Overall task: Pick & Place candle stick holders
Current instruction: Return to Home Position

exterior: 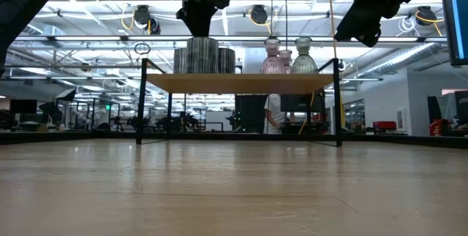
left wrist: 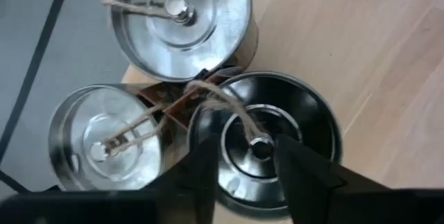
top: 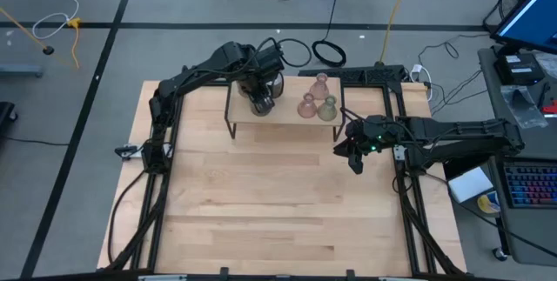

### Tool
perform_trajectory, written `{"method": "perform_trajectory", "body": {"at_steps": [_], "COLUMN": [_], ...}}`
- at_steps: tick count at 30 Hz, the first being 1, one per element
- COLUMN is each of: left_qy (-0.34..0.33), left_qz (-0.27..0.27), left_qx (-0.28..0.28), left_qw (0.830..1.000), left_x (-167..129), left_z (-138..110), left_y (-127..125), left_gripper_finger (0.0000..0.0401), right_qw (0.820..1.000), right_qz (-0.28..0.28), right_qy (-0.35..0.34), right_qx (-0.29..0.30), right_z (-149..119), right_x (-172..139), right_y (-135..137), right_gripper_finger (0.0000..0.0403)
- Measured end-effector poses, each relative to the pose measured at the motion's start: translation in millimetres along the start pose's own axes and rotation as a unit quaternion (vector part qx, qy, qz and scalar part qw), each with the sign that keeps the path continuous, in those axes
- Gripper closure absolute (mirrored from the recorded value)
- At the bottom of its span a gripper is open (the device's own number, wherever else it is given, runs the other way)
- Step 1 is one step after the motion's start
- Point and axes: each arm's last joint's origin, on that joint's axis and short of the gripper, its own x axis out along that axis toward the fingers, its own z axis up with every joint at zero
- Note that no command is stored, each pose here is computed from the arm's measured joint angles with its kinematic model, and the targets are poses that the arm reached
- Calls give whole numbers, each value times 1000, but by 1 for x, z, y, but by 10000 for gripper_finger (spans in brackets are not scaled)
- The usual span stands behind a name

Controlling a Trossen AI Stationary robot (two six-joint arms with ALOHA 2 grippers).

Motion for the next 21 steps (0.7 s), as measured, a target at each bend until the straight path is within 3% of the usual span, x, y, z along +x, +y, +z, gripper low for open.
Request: {"method": "perform_trajectory", "body": {"at_steps": [9,17,21], "left_qy": [-36,-107,-155], "left_qz": [4,-2,-12], "left_qx": [-15,-77,-67], "left_qw": [999,991,986], "left_x": [-19,-89,-126], "left_z": [-5,-45,-77], "left_y": [4,17,13], "left_gripper_finger": [166,157,157], "right_qw": [1000,1000,1000], "right_qz": [0,0,-1], "right_qy": [0,0,2], "right_qx": [0,0,0], "right_z": [0,0,0], "right_x": [0,0,0], "right_y": [0,0,0], "right_gripper_finger": [344,344,344]}}
